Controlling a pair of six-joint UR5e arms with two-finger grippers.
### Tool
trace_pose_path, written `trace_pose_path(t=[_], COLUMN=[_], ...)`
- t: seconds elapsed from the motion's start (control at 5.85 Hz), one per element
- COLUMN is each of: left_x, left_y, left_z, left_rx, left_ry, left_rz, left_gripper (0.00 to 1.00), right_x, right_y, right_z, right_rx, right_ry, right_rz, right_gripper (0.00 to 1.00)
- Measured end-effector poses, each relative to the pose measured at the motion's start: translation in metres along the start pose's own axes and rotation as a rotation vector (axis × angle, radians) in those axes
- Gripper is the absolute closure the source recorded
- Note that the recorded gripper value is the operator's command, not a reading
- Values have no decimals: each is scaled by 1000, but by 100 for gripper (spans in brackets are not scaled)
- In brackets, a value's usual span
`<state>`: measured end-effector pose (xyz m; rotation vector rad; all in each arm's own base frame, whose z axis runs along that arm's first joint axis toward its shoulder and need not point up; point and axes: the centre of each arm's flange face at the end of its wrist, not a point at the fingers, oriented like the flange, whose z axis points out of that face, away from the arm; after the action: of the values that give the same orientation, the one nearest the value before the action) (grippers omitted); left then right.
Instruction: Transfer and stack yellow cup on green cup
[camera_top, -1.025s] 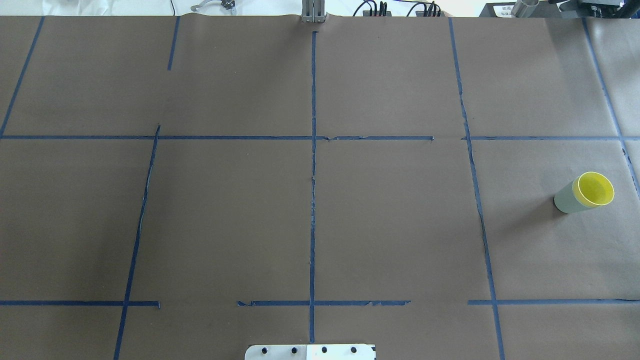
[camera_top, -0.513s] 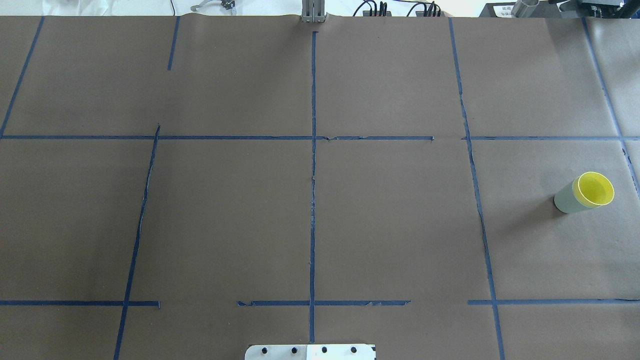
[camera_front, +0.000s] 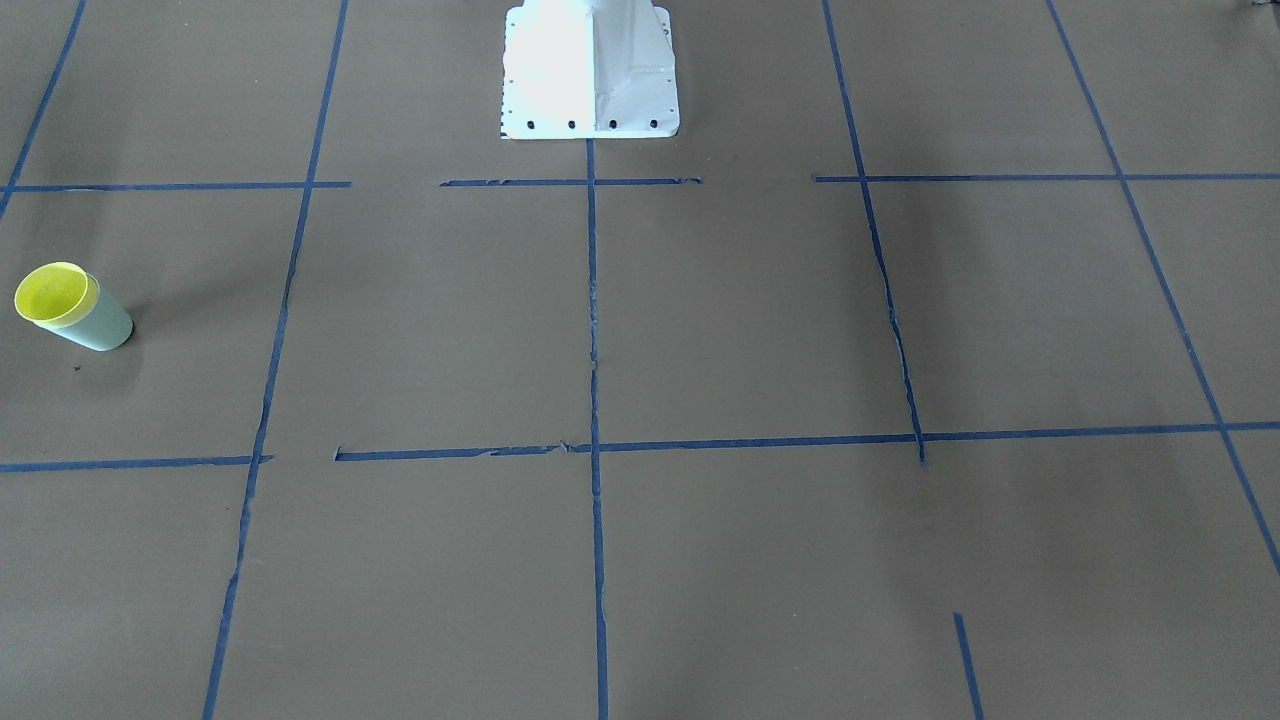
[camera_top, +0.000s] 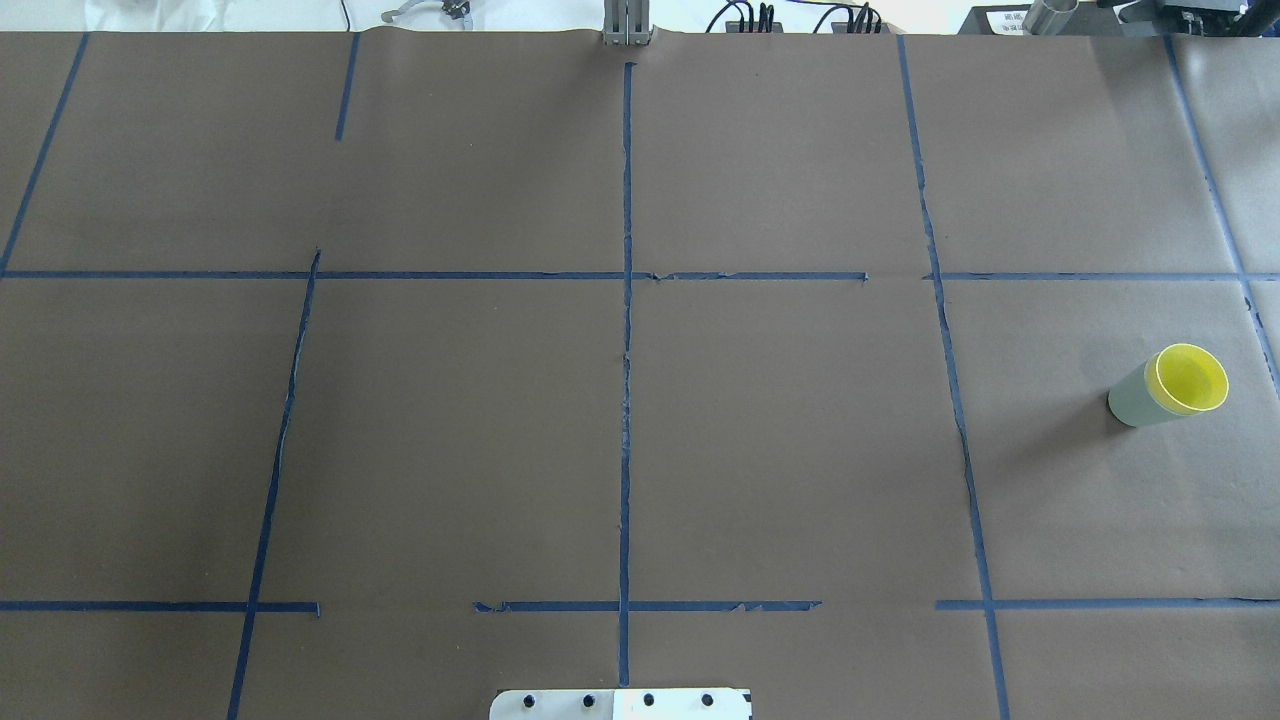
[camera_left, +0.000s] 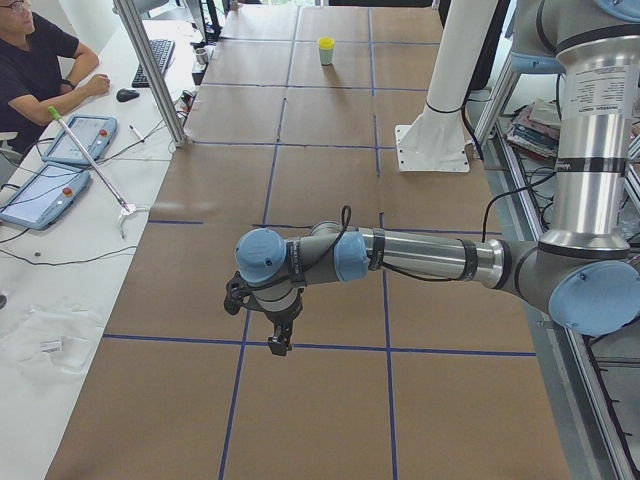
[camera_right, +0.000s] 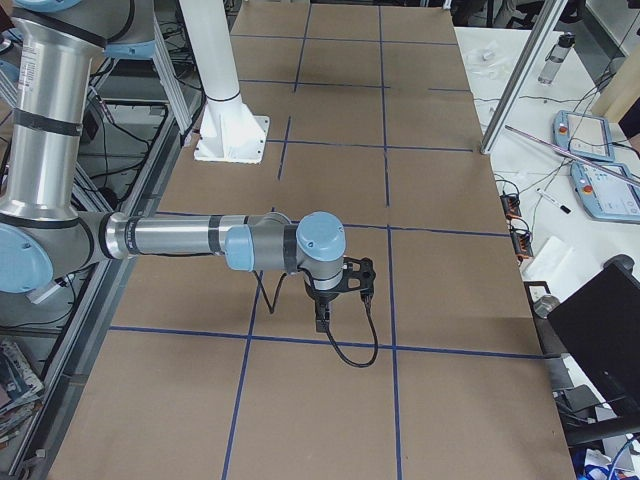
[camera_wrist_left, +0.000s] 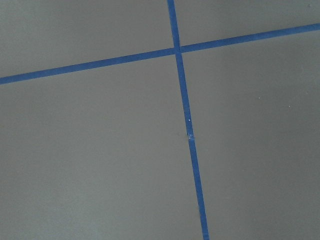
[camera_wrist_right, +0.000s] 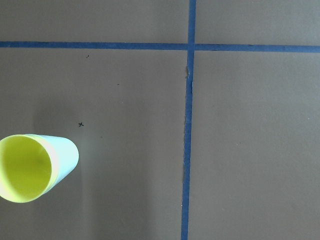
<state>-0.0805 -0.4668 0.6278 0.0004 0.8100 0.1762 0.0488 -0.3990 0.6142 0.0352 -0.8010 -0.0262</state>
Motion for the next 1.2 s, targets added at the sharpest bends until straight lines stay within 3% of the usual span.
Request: trace_pose_path(t=[0.51, 1.2], left_x=[1, 0], left_y=[1, 25], left_z=[1, 10], left_rx=[4, 10], left_ry=[-13, -8], left_rz=[-38, -23], left_gripper=[0, 0], right_x=[-7, -4], right_y=[10, 14], right_z=[19, 22], right_rx=[-51, -55], right_ry=[0, -1], right_rz=[-52, -50], right_gripper=[0, 0])
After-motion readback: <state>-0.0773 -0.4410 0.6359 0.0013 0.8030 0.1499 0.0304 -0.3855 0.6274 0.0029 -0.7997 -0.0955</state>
